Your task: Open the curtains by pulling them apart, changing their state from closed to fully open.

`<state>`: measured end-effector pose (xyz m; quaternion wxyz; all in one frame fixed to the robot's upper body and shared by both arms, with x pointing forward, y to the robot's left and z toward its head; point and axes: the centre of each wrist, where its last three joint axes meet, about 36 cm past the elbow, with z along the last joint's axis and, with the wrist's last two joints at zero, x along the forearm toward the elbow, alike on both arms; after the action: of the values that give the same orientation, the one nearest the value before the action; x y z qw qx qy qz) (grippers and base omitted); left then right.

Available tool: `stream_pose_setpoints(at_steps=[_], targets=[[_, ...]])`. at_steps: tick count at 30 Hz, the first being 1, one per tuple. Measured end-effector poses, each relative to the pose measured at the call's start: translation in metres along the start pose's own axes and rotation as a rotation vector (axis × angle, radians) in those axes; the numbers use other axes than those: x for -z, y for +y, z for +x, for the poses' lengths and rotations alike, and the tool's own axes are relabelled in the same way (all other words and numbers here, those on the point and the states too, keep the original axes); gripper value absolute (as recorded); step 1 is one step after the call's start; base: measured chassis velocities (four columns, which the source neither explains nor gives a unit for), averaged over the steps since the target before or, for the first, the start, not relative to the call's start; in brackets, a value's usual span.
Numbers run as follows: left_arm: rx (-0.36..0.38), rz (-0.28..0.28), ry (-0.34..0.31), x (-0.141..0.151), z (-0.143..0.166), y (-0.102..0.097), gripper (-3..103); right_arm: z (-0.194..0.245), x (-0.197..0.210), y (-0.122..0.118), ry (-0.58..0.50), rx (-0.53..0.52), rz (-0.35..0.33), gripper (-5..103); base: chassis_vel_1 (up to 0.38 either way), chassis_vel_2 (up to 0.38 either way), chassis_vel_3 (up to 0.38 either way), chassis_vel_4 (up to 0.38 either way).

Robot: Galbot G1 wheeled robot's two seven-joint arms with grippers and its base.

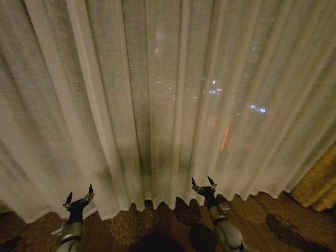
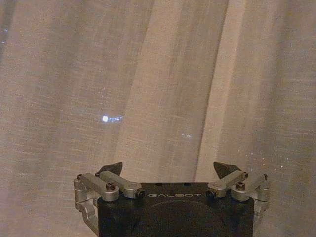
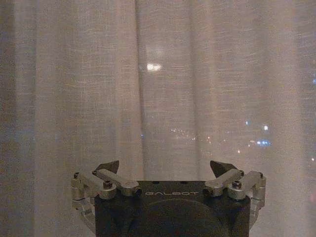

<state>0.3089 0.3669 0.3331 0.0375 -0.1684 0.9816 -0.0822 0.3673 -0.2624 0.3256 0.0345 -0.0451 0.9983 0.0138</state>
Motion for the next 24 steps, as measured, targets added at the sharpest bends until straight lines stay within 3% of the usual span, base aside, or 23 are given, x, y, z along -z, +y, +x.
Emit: stream_pose_setpoints(at_steps=[6,14,24], targets=[[0.000,0.000,0.000,0.000,0.000,0.000,100,-0.001,0.004,0.004,-0.013,0.015,0.017,100,-0.160,0.294,0.176,-0.247],[0.000,0.000,0.000,0.000,0.000,0.000,100,0.001,0.002,0.037,-0.001,0.129,0.022,100,-0.004,-0.009,0.001,0.010],[0.000,0.000,0.000,0.000,0.000,0.000,100,-0.052,-0.002,0.065,-0.035,0.110,-0.059,100,0.017,-0.018,-0.013,0.017]])
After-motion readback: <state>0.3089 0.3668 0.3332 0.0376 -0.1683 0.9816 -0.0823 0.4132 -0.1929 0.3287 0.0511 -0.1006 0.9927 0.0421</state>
